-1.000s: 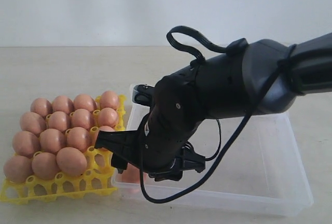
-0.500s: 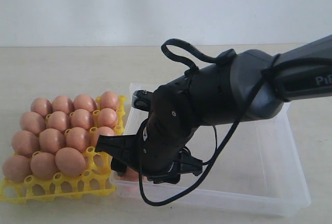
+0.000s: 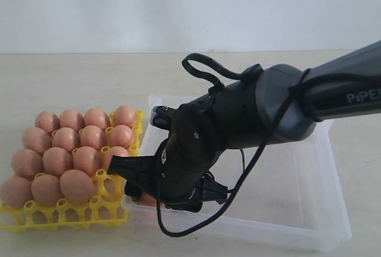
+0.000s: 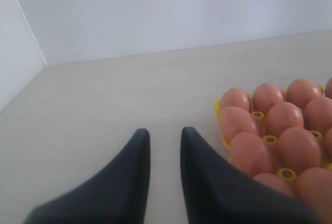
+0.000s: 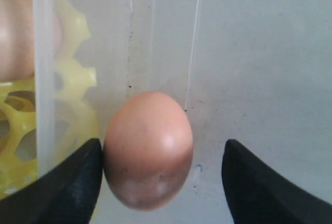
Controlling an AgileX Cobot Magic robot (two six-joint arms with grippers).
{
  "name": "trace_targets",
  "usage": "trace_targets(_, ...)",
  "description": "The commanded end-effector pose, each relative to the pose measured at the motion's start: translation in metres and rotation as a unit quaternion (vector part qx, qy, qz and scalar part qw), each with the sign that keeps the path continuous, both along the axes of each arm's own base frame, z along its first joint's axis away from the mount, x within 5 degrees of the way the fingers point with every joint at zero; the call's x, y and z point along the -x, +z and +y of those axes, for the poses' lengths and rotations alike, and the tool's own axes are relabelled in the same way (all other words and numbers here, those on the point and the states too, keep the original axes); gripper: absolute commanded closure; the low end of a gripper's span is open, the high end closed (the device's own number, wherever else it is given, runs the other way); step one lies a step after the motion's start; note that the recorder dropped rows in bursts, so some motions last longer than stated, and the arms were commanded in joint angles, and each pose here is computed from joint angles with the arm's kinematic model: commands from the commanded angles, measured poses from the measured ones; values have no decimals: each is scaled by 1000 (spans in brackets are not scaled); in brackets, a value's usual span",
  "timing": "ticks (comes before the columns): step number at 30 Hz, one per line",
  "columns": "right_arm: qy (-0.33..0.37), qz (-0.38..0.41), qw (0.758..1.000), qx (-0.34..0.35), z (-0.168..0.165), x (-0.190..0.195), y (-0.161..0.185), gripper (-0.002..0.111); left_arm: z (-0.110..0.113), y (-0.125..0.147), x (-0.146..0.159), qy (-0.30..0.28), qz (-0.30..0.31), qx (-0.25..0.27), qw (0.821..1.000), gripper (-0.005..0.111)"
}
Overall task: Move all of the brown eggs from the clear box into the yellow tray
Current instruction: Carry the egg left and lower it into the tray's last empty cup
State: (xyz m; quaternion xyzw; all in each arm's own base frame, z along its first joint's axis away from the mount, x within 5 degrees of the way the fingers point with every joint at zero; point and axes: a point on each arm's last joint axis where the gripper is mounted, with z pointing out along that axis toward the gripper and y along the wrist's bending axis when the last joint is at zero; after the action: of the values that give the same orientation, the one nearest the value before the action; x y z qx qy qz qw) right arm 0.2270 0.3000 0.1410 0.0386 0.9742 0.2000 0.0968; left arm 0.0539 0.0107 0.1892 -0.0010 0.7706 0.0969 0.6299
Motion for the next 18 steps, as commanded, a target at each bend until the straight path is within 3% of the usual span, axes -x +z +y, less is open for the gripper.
trace_targets(1, -2, -11, 1000, -13, 3, -2, 1, 45, 0, -1, 0, 1, 0, 2, 1000, 85)
trace_targets(5, -3, -11, 1000, -12, 3, -3, -2, 60, 0, -1, 0, 1, 0, 2, 1000, 85)
trace_targets(9, 0, -13, 1000, -12, 4, -3, -2, 96, 0, -1, 0, 1, 0, 2, 1000, 85)
trace_targets(11, 8, -17, 1000, -12, 3, -2, 1, 108, 0, -1, 0, 1, 0, 2, 1000, 85)
trace_targets(14, 34, -40, 998, -18, 2, -2, 14, 108, 0, -1, 0, 1, 0, 2, 1000, 85)
trace_targets(18, 214, -164, 963, -6, 6, 5, 44, 108, 0, -1, 0, 1, 0, 2, 1000, 85)
